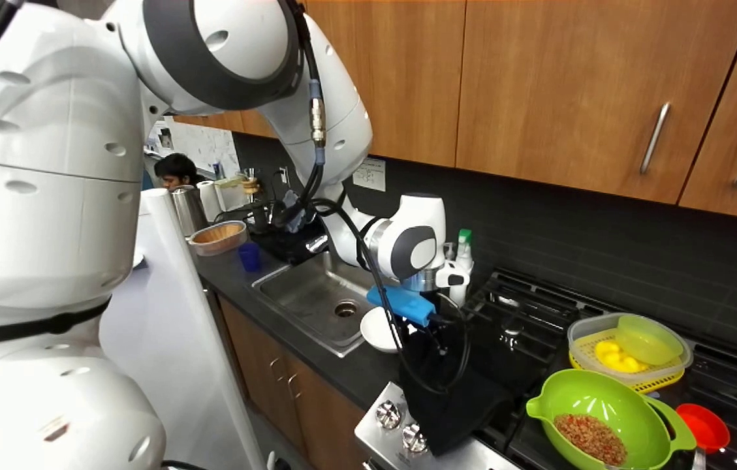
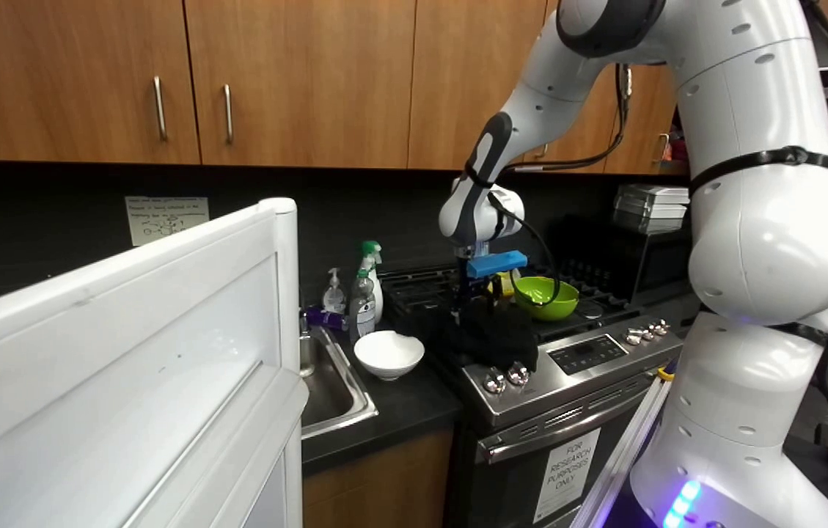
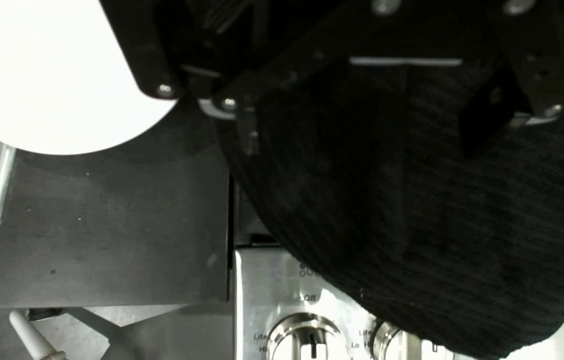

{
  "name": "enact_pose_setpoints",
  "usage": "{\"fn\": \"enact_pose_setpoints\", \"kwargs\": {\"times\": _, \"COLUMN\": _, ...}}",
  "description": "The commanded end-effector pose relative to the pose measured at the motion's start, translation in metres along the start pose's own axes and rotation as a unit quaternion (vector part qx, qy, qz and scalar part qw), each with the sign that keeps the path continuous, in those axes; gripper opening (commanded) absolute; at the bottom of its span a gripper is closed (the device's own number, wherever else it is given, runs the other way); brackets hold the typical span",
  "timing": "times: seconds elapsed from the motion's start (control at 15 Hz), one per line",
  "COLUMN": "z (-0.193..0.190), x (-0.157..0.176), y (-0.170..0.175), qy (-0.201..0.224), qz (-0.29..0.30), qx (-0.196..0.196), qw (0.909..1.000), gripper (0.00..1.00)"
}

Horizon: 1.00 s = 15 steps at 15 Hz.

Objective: Put the cloth on the white stand

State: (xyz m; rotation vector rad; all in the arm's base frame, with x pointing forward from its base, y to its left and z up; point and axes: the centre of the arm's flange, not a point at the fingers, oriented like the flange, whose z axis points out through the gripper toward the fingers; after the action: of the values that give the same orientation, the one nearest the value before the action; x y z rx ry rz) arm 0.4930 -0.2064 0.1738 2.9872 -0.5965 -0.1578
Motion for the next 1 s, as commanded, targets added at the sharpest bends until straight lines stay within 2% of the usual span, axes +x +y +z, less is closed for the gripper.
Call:
{"fn": "enact_pose_setpoints", "kwargs": {"times": 0.0, "z": 0.000, "x": 0.000, "y": 0.000, "qy": 0.000, "qz": 0.000, "qx": 0.000, "qw": 1.0000, "gripper": 1.00}}
{"fn": "enact_pose_setpoints", "kwargs": {"times": 0.4, "z": 0.042, "x": 0.025, "y": 0.006, "qy": -0.030, "qz": 0.008, "qx": 0.006, "qw": 0.9995, "gripper": 1.00}}
{"fn": "enact_pose_setpoints", "kwargs": {"times": 0.47, "z": 0.049, "x": 0.028, "y": 0.007, "qy": -0.031, "qz": 0.012, "qx": 0.004, "qw": 0.9994, "gripper": 0.92}}
{"fn": "enact_pose_setpoints", "kwargs": {"times": 0.53, "z": 0.056, "x": 0.032, "y": 0.008, "qy": -0.035, "qz": 0.012, "qx": 0.005, "qw": 0.9993, "gripper": 0.74}}
{"fn": "enact_pose_setpoints", "kwargs": {"times": 0.73, "z": 0.069, "x": 0.039, "y": 0.008, "qy": -0.040, "qz": 0.019, "qx": 0.000, "qw": 0.9990, "gripper": 0.54}}
{"fn": "enact_pose_setpoints", "kwargs": {"times": 0.8, "z": 0.072, "x": 0.041, "y": 0.008, "qy": -0.040, "qz": 0.023, "qx": -0.004, "qw": 0.9989, "gripper": 0.87}}
{"fn": "enact_pose_setpoints", "kwargs": {"times": 0.93, "z": 0.076, "x": 0.045, "y": 0.008, "qy": -0.041, "qz": 0.023, "qx": -0.004, "qw": 0.9989, "gripper": 0.90}}
